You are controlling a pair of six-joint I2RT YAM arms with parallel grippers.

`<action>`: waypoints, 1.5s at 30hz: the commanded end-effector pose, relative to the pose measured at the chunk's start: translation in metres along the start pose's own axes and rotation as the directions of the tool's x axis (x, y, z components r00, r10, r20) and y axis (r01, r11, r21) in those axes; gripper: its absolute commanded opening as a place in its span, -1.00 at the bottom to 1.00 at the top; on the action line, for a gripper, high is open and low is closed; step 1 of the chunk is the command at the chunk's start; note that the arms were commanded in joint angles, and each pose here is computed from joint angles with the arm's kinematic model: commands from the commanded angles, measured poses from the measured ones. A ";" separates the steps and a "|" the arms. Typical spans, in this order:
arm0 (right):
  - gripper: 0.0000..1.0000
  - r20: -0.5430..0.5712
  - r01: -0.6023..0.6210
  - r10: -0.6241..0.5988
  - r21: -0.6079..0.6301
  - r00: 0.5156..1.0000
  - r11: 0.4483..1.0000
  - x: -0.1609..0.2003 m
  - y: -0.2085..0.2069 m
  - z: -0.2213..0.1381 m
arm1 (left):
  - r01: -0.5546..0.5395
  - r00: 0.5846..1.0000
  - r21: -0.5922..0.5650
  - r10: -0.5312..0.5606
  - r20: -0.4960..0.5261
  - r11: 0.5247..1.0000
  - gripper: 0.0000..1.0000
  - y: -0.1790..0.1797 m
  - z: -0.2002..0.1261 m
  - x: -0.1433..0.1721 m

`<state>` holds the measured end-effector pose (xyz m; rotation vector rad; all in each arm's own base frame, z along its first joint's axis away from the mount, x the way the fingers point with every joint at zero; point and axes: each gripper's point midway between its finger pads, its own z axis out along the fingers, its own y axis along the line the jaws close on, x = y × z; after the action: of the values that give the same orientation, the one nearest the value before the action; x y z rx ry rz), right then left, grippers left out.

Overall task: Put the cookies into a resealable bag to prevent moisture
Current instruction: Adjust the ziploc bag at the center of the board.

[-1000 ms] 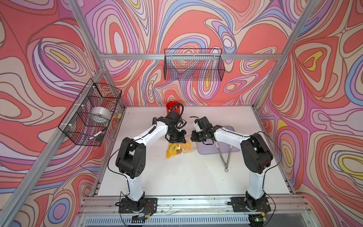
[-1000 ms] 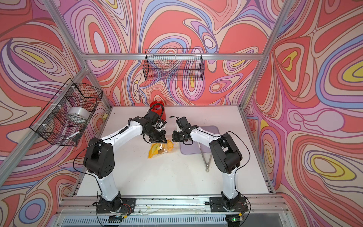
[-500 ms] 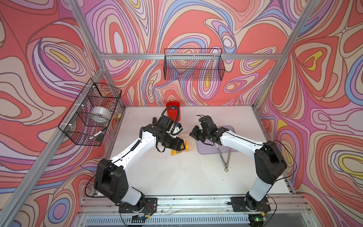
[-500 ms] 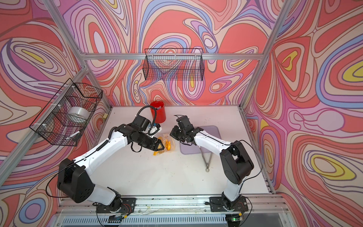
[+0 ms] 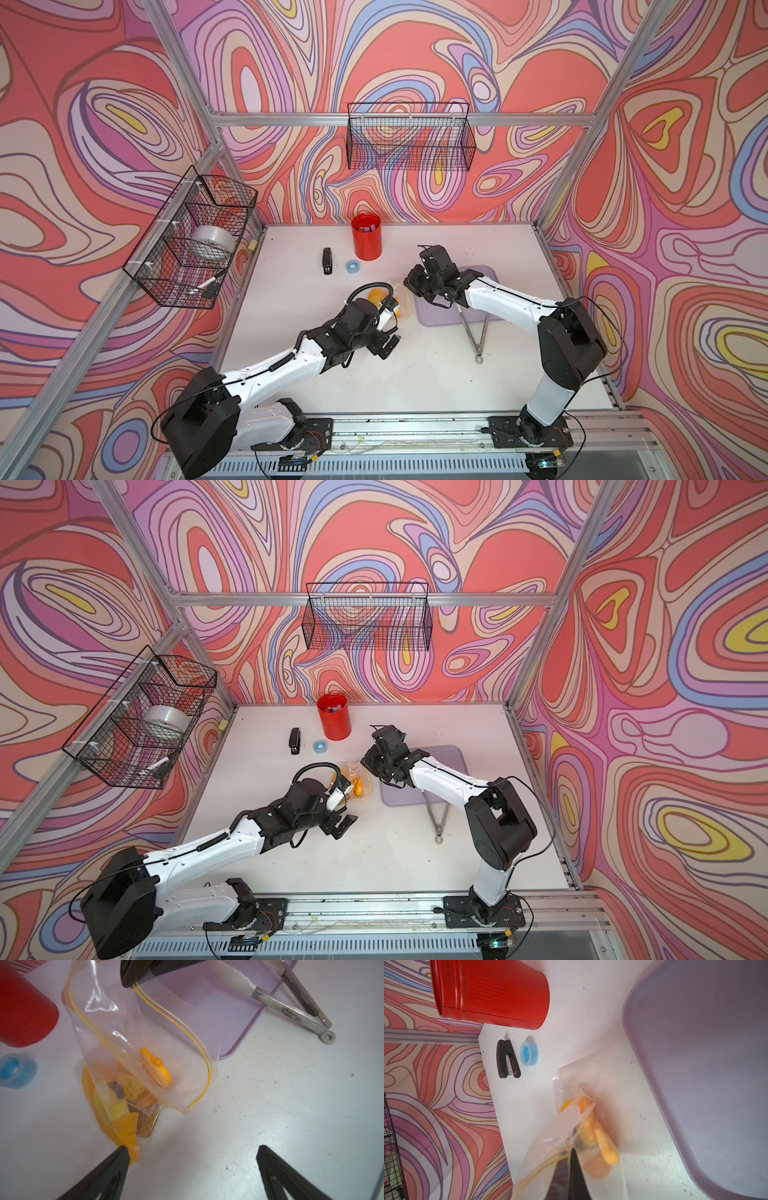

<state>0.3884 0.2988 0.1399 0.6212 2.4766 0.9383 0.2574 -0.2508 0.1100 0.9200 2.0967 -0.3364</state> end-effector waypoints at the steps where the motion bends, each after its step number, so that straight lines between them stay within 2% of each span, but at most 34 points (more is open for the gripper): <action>1: -1.00 0.020 -0.005 0.005 -0.011 1.000 1.000 -0.004 0.008 0.000 | -0.035 0.980 -0.203 0.073 0.185 0.979 1.00 0.019 0.010 -0.043; 3: -1.00 0.022 -0.005 0.005 -0.012 1.000 1.000 -0.004 0.007 0.000 | -0.017 0.976 -0.244 0.069 0.206 0.970 0.92 0.023 0.020 -0.047; 4: -1.00 0.021 -0.002 0.003 -0.014 1.000 1.000 -0.003 0.008 0.000 | -0.009 0.974 -0.255 0.066 0.215 0.967 0.78 0.024 0.024 -0.049; 7: -1.00 0.015 0.005 -0.005 -0.008 1.000 1.000 -0.002 0.006 -0.001 | 0.005 0.971 -0.267 0.060 0.232 0.964 -0.05 0.025 0.034 -0.054; 10: -1.00 0.025 0.045 -0.045 -0.009 0.999 0.999 -0.004 0.007 -0.007 | 0.007 0.975 -0.290 0.058 0.214 0.957 -1.00 0.029 0.038 -0.052; 14: -1.00 0.009 0.219 -0.219 -0.004 0.976 0.976 -0.011 0.015 -0.019 | 0.001 0.968 -0.338 0.085 0.238 0.941 -1.00 0.038 0.021 -0.054; 16: -1.00 -0.023 0.339 -0.339 0.010 0.941 0.941 -0.014 0.016 -0.027 | -0.005 0.961 -0.348 0.101 0.258 0.938 -1.00 0.044 0.007 -0.059; 18: -0.97 -0.026 0.467 -0.466 0.007 0.884 0.884 -0.019 0.020 -0.041 | -0.005 0.965 -0.297 0.083 0.250 0.955 -1.00 0.048 -0.003 -0.060; 19: -0.82 -0.026 0.532 -0.532 0.004 0.846 0.846 -0.021 0.022 -0.050 | 0.007 0.967 -0.263 0.061 0.247 0.965 -1.00 0.051 -0.009 -0.059; 21: -0.26 -0.016 0.627 -0.627 0.017 0.779 0.779 -0.028 0.023 -0.068 | 0.016 0.965 -0.215 0.041 0.258 0.976 -1.00 0.058 -0.021 -0.061; 22: -0.04 -0.008 0.666 -0.666 0.020 0.746 0.746 -0.032 0.023 -0.078 | 0.007 0.965 -0.195 0.045 0.258 0.981 -1.00 0.060 -0.027 -0.061; 23: 0.13 0.007 0.695 -0.695 0.023 0.719 0.719 -0.038 0.023 -0.088 | -0.019 0.966 -0.166 0.061 0.252 0.986 -1.00 0.059 -0.032 -0.061; 25: 0.28 0.026 0.755 -0.755 0.013 0.655 0.655 -0.047 0.023 -0.105 | -0.068 0.972 -0.116 0.092 0.214 0.991 -1.00 0.058 -0.038 -0.059; 27: 0.34 0.036 0.821 -0.822 0.040 0.568 0.569 -0.054 0.017 -0.117 | -0.117 0.979 -0.028 0.120 0.166 0.993 -1.00 0.051 -0.042 -0.055; 30: 0.35 0.018 0.929 -0.930 0.054 0.366 0.367 -0.048 -0.001 -0.116 | -0.197 0.974 0.059 0.188 0.126 0.979 -1.00 0.044 -0.048 -0.052; 32: 0.36 0.031 0.982 -0.982 -0.013 0.188 0.188 -0.030 -0.010 -0.109 | -0.226 0.970 0.095 0.215 0.112 0.969 -1.00 0.044 -0.052 -0.052; 37: 0.38 0.190 0.989 -0.971 -0.017 -0.142 -0.148 -0.009 -0.013 -0.098 | -0.235 0.971 0.169 0.224 0.084 0.957 -1.00 0.051 -0.061 -0.052; 38: 0.39 0.207 0.981 -0.960 -0.011 -0.189 -0.196 -0.009 -0.011 -0.096 | -0.235 0.971 0.181 0.223 0.084 0.955 -1.00 0.053 -0.063 -0.054; 40: 0.40 0.222 0.971 -0.946 0.016 -0.236 -0.238 -0.014 -0.005 -0.087 | -0.238 0.971 0.206 0.227 0.077 0.949 -1.00 0.054 -0.065 -0.055; 43: 0.39 0.241 0.934 -0.906 0.007 -0.348 -0.357 -0.006 0.003 -0.068 | -0.249 0.968 0.240 0.243 0.053 0.938 -1.00 0.053 -0.067 -0.054; 45: 0.38 0.263 0.912 -0.879 0.006 -0.396 -0.409 0.001 0.011 -0.055 | -0.252 0.967 0.255 0.251 0.038 0.934 -1.00 0.053 -0.067 -0.054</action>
<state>0.3521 0.2495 0.1702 -1.3893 1.7353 0.2669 0.2923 -0.2016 0.1952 1.2263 1.9490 -0.4191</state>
